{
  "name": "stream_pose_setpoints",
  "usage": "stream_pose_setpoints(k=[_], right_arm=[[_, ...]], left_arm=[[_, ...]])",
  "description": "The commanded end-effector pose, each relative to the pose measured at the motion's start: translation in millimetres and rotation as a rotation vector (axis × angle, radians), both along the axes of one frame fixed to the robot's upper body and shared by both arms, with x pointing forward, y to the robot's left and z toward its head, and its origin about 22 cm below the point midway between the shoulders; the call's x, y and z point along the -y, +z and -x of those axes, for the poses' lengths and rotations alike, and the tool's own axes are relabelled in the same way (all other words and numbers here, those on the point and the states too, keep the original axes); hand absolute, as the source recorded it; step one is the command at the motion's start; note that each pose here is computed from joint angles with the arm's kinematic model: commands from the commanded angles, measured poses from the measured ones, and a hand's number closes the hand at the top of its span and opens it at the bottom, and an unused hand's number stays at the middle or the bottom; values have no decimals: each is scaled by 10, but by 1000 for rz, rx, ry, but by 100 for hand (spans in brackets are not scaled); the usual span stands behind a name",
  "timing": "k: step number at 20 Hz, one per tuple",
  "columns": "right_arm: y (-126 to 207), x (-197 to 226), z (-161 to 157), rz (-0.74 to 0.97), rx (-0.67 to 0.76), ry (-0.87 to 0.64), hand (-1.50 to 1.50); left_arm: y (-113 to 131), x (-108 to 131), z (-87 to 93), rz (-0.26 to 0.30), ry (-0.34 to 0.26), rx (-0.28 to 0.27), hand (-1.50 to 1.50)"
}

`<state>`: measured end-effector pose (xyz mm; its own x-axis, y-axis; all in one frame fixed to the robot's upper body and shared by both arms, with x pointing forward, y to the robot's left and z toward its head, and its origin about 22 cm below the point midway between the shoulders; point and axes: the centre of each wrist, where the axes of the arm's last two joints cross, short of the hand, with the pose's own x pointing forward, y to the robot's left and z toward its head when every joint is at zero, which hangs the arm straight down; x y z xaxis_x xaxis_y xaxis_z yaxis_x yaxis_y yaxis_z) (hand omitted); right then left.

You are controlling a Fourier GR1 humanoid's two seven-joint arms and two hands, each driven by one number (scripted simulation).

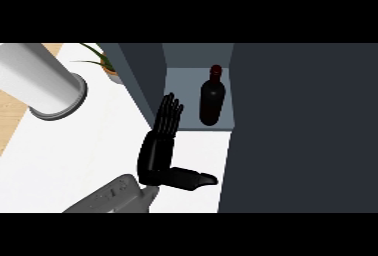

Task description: Pick up the wine, place it into the cabinet and close the cabinet

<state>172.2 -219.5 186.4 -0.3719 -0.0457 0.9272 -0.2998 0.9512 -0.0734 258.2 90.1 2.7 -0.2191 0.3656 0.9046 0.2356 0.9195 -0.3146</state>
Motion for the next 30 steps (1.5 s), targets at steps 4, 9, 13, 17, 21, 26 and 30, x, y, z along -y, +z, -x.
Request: stream_pose_setpoints(k=[4,9,13,17,21,26,30], right_arm=[[-9,72,77,84,-4,140,150],[-19,1,216,160,11,238,150],[-4,-10,310,133,-37,366,150],[-8,-234,375,106,-41,424,150],[21,-424,472,117,-56,519,150],[155,-799,554,123,-52,631,150],[125,-1113,615,204,-121,683,150]], left_arm=[[111,-389,365,-22,-92,38,-150],[315,-887,476,-12,-138,38,150],[355,-987,743,3,-129,39,150],[481,-1280,815,4,-111,42,150],[426,-1668,902,-17,-65,28,150],[425,-1887,1011,36,-17,41,-150],[471,-2204,1012,36,46,41,-150]])
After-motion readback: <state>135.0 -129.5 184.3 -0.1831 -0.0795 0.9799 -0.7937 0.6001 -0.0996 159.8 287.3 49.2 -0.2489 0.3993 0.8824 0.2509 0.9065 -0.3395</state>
